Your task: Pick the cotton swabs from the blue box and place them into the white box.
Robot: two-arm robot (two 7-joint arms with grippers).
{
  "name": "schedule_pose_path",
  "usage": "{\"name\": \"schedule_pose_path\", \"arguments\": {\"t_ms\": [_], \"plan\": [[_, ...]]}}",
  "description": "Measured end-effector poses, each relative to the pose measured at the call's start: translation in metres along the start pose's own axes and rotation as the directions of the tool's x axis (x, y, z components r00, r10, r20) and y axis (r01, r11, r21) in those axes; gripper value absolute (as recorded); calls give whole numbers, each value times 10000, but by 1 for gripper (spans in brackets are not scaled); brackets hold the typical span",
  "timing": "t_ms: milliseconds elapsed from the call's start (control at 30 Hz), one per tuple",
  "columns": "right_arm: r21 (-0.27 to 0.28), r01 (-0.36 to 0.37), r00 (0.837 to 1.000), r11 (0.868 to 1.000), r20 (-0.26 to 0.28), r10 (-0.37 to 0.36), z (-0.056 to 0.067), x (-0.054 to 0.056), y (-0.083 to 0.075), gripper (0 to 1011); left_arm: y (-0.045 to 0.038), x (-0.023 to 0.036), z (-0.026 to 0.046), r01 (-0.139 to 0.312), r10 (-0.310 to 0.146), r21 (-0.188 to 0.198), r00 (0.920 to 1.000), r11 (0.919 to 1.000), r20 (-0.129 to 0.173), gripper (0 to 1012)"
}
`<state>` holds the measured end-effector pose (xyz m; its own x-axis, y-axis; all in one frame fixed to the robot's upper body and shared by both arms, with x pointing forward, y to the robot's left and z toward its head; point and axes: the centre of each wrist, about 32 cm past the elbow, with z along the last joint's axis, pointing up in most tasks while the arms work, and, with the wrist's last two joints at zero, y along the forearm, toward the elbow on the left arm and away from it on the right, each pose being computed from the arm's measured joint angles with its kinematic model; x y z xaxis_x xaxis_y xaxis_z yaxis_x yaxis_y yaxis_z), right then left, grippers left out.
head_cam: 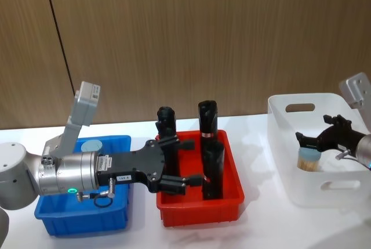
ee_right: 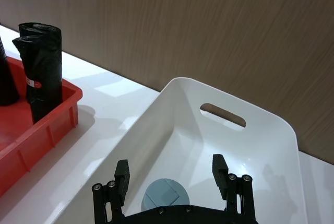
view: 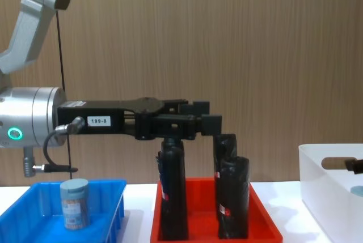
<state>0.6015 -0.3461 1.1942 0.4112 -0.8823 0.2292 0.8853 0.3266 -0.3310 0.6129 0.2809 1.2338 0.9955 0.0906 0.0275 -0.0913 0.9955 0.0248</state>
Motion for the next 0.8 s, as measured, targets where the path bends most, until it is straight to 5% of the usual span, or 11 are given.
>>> {"name": "schedule_pose_path", "arguments": {"t_ms": [367, 800], "plan": [[45, 46, 10000, 10000, 25, -46, 5, -8, 0, 1002, -4, -6, -4, -58, 58, 8, 10000, 10000, 2, 1004], [723, 87, 9999, 9973, -65, -82, -46, -309, -90, 1002, -90, -128, -53, -1187, 1183, 256, 9928, 9926, 177, 1004]]}}
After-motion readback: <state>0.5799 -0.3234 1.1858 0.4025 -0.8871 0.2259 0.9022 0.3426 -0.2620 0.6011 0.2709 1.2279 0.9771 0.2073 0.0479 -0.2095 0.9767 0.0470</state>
